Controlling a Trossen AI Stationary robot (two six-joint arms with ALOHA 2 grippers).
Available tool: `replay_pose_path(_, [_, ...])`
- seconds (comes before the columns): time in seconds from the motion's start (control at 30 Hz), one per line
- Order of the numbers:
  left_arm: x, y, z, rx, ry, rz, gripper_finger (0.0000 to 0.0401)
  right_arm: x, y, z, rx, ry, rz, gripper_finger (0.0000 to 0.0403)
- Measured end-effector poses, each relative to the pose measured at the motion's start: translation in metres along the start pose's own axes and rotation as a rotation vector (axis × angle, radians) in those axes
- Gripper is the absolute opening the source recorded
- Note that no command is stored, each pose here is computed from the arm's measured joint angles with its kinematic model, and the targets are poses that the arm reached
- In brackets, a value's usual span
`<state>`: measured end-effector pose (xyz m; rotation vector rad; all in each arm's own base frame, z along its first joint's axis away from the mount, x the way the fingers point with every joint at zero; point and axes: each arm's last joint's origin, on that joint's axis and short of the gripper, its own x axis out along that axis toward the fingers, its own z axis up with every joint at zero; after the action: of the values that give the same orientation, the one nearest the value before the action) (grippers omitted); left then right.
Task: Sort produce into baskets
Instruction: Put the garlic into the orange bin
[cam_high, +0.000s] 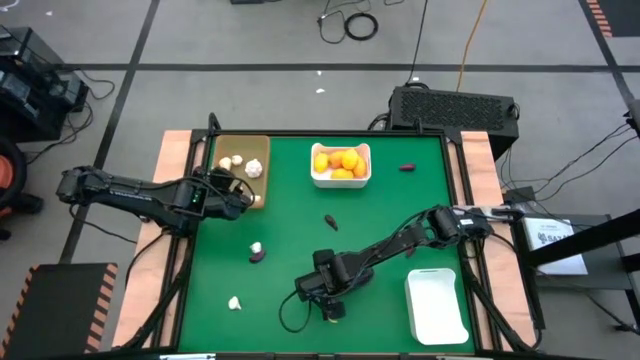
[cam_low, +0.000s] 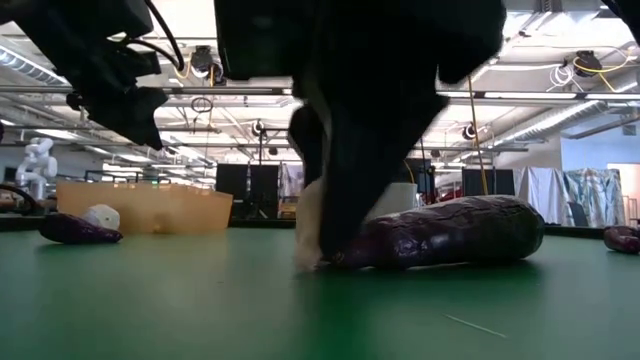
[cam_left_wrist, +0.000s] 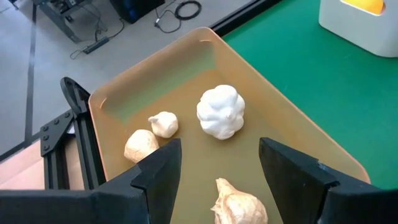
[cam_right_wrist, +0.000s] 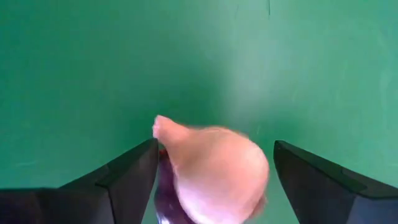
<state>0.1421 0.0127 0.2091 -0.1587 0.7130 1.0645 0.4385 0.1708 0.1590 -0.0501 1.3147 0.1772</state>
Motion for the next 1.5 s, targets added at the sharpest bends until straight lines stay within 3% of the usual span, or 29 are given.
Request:
replay_pose_path(0.27, [0.000, -0.002, 0.002, -0.001, -0.013, -0.015, 0.0224, 0.013, -0.007, -0.008, 0.015, 0.010, -0.003, 0.0309])
replay_pose_path(0.77, [0.000, -0.003, 0.002, -0.001, -0.017, -0.019, 0.0224, 0.006, -0.005, 0.004, 0.002, -0.058, 0.001, 0.0303])
replay_pose_path(1.3, [0.000, -0.003, 0.002, -0.001, -0.017, -0.020, 0.0224, -0.007, -0.005, 0.006, 0.004, -0.017, -0.007, 0.0192])
replay_pose_path(1.5, [0.000, -0.003, 0.002, -0.001, -0.017, -0.020, 0.0224, -0.007, -0.006, 0.006, -0.009, -0.017, -0.006, 0.0170])
